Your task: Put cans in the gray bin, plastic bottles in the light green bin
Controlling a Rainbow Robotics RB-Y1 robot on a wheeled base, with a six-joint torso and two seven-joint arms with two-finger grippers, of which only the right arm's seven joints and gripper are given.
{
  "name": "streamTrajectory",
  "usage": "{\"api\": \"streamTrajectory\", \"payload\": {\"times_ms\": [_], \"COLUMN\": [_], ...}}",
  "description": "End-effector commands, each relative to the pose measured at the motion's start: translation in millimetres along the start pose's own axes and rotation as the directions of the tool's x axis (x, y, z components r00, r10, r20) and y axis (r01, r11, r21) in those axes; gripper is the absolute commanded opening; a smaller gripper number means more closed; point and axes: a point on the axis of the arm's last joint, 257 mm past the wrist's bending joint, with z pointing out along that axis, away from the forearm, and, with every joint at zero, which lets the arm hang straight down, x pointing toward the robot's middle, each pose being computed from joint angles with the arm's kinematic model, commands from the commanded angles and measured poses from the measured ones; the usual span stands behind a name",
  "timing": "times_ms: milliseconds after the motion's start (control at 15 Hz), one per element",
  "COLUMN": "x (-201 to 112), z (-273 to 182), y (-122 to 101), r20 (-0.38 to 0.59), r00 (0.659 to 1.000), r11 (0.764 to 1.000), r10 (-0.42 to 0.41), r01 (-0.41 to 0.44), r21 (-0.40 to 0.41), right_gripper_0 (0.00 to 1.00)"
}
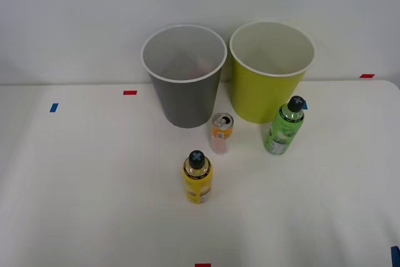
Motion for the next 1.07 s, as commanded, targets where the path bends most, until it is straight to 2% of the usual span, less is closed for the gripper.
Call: {"api": "streamTrajectory", "payload": {"times_ms": [67,1067], "x": [0.0,0.0], "z": [0.0,0.0], "y": [0.0,0.0], "r20": [0.0,0.0], "r00": [1.0,1.0], "r11": [1.0,1.0], "r10": [0.0,0.0], "r01": [0.0,0.0], "r21": [0.0,0.0], "right_gripper_0": [0.98,0.98]}}
